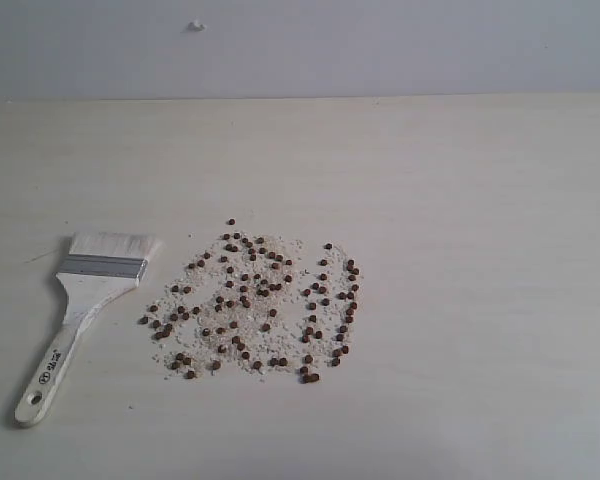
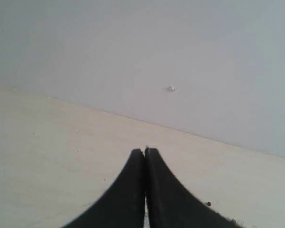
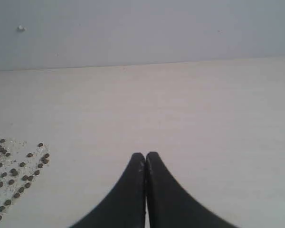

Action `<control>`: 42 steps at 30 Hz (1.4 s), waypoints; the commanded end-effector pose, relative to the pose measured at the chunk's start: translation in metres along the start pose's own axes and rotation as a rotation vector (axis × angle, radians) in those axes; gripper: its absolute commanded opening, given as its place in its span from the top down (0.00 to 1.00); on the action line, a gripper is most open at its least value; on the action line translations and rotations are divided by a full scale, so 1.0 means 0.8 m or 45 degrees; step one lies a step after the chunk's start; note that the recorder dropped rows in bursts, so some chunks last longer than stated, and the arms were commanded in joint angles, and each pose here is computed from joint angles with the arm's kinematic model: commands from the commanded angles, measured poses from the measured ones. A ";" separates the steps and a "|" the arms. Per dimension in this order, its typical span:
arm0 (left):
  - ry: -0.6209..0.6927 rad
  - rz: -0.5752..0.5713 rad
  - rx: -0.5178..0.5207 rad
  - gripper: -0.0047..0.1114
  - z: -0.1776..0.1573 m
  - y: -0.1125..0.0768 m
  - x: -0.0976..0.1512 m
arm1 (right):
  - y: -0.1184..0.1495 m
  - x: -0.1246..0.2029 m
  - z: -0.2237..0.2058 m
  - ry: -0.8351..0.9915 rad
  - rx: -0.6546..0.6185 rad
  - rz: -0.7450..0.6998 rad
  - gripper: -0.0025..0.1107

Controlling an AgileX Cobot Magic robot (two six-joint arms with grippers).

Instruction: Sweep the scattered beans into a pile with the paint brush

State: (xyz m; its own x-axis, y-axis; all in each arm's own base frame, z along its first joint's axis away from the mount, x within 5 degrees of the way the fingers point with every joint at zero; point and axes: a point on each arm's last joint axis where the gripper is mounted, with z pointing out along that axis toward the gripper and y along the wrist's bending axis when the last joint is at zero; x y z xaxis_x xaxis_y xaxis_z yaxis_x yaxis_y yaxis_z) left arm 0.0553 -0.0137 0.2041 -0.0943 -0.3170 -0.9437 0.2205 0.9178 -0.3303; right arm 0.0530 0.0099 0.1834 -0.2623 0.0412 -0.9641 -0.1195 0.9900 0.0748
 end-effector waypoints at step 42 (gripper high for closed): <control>1.639 0.393 -0.199 0.96 0.271 -0.062 0.003 | 0.000 0.001 0.000 -0.004 0.003 0.010 0.98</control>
State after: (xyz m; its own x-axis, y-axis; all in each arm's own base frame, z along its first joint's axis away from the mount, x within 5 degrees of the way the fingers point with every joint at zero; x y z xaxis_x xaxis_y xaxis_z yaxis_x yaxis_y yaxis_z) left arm 0.2608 -0.0989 0.2170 -0.9330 0.2549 -0.2539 0.2677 0.9633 -0.0168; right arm 0.0529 0.0100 0.1833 -0.2645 0.0445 -0.9634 -0.1200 0.9896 0.0787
